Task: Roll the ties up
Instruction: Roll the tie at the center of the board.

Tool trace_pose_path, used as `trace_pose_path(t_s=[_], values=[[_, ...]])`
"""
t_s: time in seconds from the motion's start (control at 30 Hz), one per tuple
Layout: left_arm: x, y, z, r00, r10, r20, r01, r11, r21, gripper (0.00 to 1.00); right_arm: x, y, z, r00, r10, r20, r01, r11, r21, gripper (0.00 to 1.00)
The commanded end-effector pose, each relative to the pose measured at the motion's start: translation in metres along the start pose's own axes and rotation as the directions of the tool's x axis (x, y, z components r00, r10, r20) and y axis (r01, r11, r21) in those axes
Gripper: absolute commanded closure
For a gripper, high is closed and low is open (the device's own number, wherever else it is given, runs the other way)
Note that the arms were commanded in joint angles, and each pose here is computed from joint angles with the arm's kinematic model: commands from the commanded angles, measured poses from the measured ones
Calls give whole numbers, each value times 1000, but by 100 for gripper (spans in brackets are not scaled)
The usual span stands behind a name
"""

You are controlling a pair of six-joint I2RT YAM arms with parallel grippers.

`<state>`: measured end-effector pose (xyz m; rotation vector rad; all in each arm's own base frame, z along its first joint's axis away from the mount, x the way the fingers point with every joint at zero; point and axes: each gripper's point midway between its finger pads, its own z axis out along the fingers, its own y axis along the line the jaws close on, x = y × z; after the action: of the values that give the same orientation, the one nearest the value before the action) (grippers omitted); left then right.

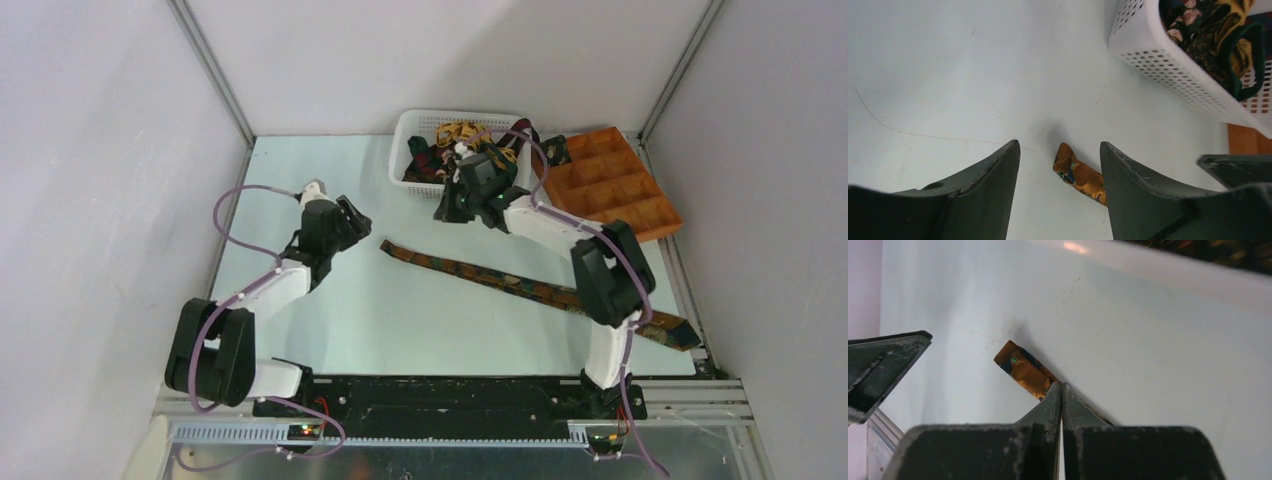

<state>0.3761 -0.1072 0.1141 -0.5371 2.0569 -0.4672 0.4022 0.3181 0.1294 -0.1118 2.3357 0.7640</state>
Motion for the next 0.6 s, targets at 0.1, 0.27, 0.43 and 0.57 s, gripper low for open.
trace_pose_path(t_s=[0.1,0.27,0.43,0.57], values=[[13,7,5,999,48,-4,-48,999,17,38,20,50,40,999,14,-39,-19,990,-140,100],[24,8,14,998,47,-38,-46,999,24,40,40,58,57,997,42,-65,-51,987,-151,100],[32,6,21,997,39,-65,-36,998,42,44,63,51,71,991,54,-123,-67,992,-103,100],[36,2,25,997,28,-74,-22,997,69,46,73,46,78,988,55,-142,-68,994,-89,100]])
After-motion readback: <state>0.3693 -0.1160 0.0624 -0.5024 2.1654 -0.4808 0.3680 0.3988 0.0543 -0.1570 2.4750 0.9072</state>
